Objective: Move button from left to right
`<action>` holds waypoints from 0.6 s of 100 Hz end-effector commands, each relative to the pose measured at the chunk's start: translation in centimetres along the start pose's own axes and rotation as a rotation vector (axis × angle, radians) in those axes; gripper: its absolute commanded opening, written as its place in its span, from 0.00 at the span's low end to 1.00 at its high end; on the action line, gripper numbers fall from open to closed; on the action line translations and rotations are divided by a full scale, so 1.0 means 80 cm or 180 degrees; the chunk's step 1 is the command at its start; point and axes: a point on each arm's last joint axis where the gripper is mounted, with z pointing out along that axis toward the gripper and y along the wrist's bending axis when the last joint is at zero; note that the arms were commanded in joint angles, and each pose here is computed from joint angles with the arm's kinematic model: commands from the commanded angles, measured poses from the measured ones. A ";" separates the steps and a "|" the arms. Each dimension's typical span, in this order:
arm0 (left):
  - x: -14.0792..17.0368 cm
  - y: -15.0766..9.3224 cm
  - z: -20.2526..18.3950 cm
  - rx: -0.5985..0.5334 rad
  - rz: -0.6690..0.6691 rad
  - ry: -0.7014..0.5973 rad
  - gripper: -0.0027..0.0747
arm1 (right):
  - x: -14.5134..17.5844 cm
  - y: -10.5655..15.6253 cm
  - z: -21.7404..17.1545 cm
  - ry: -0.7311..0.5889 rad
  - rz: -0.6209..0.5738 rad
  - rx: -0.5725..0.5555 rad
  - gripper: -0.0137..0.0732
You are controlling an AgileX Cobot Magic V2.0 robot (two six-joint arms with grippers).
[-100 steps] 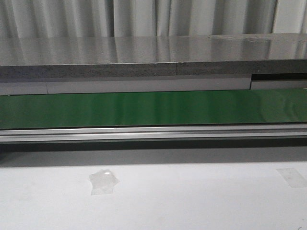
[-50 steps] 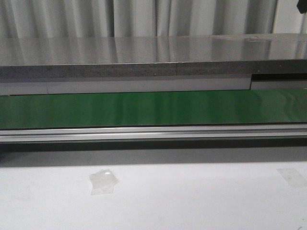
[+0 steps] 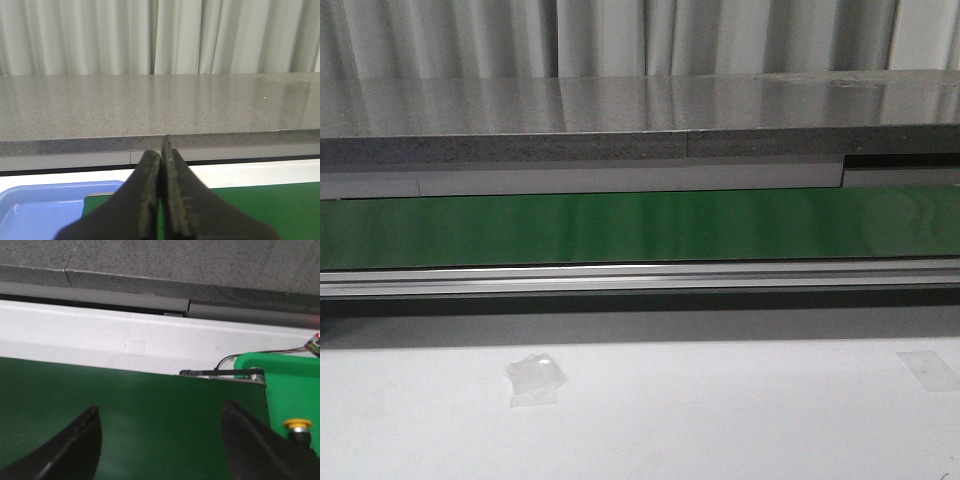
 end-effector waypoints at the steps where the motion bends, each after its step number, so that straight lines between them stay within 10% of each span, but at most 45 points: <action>1: -0.017 0.002 -0.001 -0.0060 -0.0047 -0.0237 0.01 | 0.005 0.002 -0.033 -0.0420 0.0000 0.0071 0.74; 60: -0.017 0.002 -0.001 -0.0060 -0.0047 -0.0237 0.01 | 0.094 0.026 -0.158 -0.0686 -0.0062 -0.0093 0.74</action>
